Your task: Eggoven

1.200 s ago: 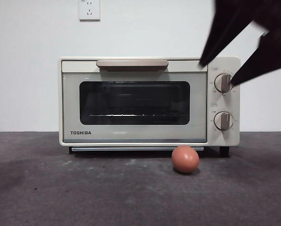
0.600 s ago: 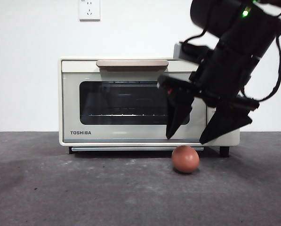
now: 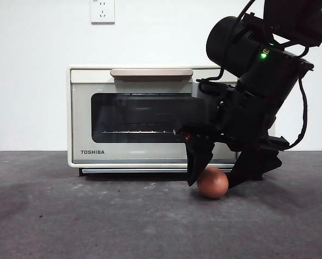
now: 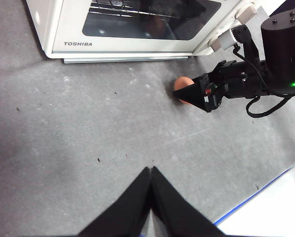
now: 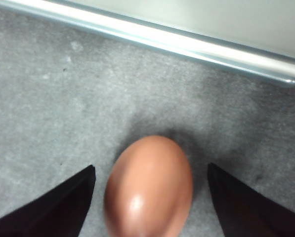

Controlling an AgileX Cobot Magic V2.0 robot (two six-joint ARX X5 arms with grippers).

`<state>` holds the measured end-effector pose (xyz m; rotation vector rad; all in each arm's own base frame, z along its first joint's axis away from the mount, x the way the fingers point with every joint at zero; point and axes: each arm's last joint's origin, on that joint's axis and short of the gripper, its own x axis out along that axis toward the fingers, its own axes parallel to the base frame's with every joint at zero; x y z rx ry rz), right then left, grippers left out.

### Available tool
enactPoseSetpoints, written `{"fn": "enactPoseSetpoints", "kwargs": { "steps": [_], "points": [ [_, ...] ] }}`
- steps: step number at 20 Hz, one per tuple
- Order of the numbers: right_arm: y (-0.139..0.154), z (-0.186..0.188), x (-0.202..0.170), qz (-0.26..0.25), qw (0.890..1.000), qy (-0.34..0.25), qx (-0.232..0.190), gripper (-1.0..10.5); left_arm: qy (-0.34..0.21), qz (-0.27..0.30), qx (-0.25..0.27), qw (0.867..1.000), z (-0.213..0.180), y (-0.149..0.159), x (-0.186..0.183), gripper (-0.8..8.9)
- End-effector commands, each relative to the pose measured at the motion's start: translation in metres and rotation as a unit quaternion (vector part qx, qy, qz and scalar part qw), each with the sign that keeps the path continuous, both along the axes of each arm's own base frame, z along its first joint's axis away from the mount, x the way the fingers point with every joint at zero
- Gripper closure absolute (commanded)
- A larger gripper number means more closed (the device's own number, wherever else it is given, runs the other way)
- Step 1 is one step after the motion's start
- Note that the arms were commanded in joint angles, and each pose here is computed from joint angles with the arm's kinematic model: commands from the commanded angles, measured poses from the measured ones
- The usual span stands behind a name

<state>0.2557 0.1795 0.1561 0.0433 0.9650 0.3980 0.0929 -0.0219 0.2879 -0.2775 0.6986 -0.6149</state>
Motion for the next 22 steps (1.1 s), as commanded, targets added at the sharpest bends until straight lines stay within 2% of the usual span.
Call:
{"fn": "enactPoseSetpoints", "kwargs": {
  "steps": [1, 4, 13, 17, 22],
  "points": [
    [0.005, -0.004, 0.004, -0.003, 1.000, 0.002, 0.001, 6.1, -0.016, -0.006, 0.002, 1.000, 0.007, 0.000, 0.000, 8.06],
    [0.004, -0.005, 0.004, -0.009, 1.000, 0.002, -0.008, 6.6, -0.017, -0.006, 0.002, 1.000, 0.007, 0.000, 0.000, 8.06],
    [0.003, -0.006, 0.002, -0.005, 1.000, 0.014, -0.011, 9.5, -0.017, -0.006, 0.002, 1.000, 0.007, 0.000, 0.000, 8.06],
    [0.003, 0.003, 0.000, 0.001, 1.000, 0.006, 0.003, 9.4, -0.020, -0.003, -0.001, 1.000, 0.008, 0.000, 0.002, 8.06],
    [-0.006, 0.044, -0.016, 0.022, 0.999, -0.017, 0.040, 9.4, -0.035, 0.001, -0.019, 0.999, 0.012, -0.003, 0.017, 8.06]
  ]
}}
